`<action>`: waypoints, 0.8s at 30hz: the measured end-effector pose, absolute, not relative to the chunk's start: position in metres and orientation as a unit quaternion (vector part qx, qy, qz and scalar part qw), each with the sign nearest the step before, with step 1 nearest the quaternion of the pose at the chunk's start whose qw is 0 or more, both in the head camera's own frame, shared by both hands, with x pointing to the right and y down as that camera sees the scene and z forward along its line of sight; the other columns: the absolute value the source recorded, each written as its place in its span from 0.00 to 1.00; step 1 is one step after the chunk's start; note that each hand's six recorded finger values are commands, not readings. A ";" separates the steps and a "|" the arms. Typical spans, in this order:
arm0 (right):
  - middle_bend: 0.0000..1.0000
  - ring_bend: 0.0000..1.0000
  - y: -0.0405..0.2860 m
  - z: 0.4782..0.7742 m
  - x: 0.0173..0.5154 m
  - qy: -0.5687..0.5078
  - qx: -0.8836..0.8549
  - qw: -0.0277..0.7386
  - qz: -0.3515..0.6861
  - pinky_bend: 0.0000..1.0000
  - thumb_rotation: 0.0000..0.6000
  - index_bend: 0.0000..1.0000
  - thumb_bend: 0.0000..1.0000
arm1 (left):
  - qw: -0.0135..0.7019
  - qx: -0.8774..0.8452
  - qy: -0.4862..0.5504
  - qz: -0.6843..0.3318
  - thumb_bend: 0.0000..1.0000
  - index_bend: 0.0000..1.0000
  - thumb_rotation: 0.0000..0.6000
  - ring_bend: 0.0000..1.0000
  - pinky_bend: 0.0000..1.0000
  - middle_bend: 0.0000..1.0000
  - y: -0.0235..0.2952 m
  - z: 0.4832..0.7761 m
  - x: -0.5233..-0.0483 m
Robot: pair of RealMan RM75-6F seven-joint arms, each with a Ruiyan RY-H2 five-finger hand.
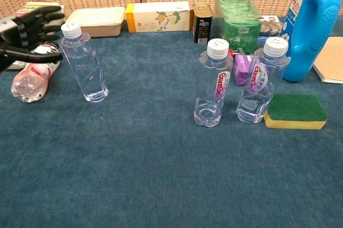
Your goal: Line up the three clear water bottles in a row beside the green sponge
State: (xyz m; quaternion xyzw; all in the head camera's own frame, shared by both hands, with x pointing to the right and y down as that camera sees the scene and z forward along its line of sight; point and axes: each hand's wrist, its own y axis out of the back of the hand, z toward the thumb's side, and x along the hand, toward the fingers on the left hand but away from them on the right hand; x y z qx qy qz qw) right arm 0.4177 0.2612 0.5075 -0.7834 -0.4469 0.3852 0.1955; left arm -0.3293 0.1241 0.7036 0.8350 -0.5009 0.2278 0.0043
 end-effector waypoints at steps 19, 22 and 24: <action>0.00 0.00 0.262 0.508 0.421 -0.447 -0.786 0.190 0.382 0.07 1.00 0.00 0.00 | 0.010 0.838 -0.484 0.252 0.32 0.21 1.00 0.21 0.42 0.30 0.128 0.745 -0.288; 0.00 0.00 0.262 0.508 0.421 -0.447 -0.787 0.189 0.382 0.07 1.00 0.00 0.00 | -0.009 0.837 -0.482 0.258 0.35 0.40 1.00 0.30 0.47 0.43 0.128 0.744 -0.284; 0.00 0.00 0.262 0.507 0.421 -0.447 -0.787 0.189 0.381 0.07 1.00 0.00 0.00 | -0.022 0.836 -0.480 0.263 0.35 0.46 1.00 0.32 0.49 0.46 0.130 0.744 -0.281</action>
